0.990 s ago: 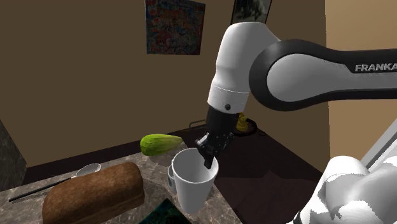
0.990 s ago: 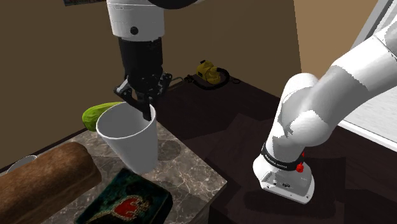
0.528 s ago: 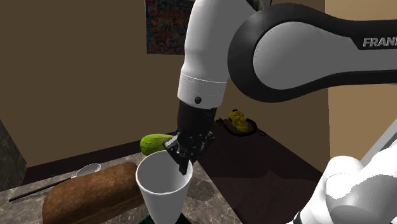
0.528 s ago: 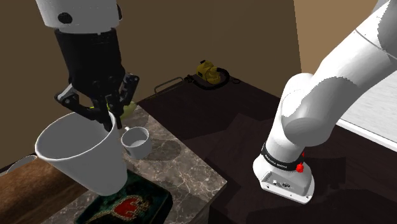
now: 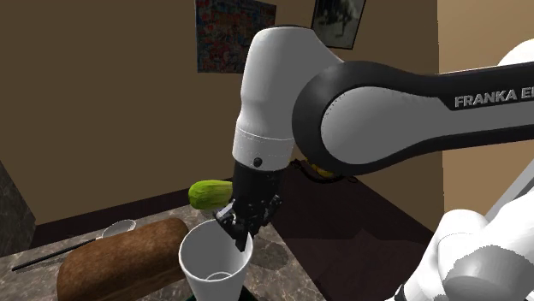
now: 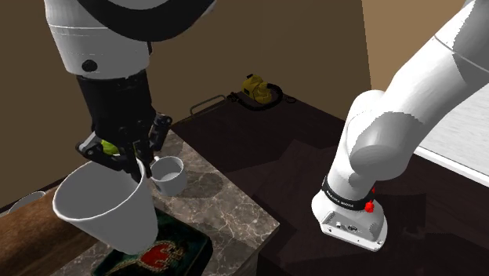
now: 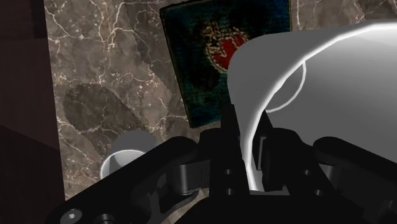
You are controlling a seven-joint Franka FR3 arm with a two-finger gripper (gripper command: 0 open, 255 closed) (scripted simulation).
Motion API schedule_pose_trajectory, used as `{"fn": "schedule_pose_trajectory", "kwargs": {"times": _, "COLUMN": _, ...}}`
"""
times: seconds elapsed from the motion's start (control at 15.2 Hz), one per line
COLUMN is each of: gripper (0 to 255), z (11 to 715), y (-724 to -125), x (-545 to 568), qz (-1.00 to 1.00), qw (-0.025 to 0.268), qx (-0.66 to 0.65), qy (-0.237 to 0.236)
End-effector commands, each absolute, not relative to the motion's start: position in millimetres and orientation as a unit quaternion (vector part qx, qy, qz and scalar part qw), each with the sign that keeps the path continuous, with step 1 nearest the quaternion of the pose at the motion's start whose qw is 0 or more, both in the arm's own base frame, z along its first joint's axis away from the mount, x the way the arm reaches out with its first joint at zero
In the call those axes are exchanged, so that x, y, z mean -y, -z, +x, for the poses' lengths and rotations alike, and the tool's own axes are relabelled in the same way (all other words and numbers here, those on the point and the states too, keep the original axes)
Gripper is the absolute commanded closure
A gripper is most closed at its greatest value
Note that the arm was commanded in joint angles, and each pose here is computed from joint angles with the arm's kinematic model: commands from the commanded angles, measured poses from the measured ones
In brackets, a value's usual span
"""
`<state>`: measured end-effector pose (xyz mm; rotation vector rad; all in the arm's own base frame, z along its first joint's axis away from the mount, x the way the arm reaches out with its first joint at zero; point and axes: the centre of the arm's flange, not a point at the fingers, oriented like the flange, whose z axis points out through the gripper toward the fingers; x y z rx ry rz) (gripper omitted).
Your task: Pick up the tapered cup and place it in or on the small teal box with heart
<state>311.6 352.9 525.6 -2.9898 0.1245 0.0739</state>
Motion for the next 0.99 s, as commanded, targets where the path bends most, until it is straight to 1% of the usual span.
{"fn": "schedule_pose_trajectory", "kwargs": {"times": 0.0, "gripper": 255, "z": 312.2, "y": -514.9, "x": -352.8, "qz": -0.996, "qw": 0.074, "qx": -0.042, "qy": -0.024}}
{"fn": "schedule_pose_trajectory", "kwargs": {"times": 0.92, "gripper": 255, "z": 312.2, "y": -441.0, "x": -352.8, "qz": -0.996, "qw": 0.074, "qx": -0.042, "qy": -0.024}}
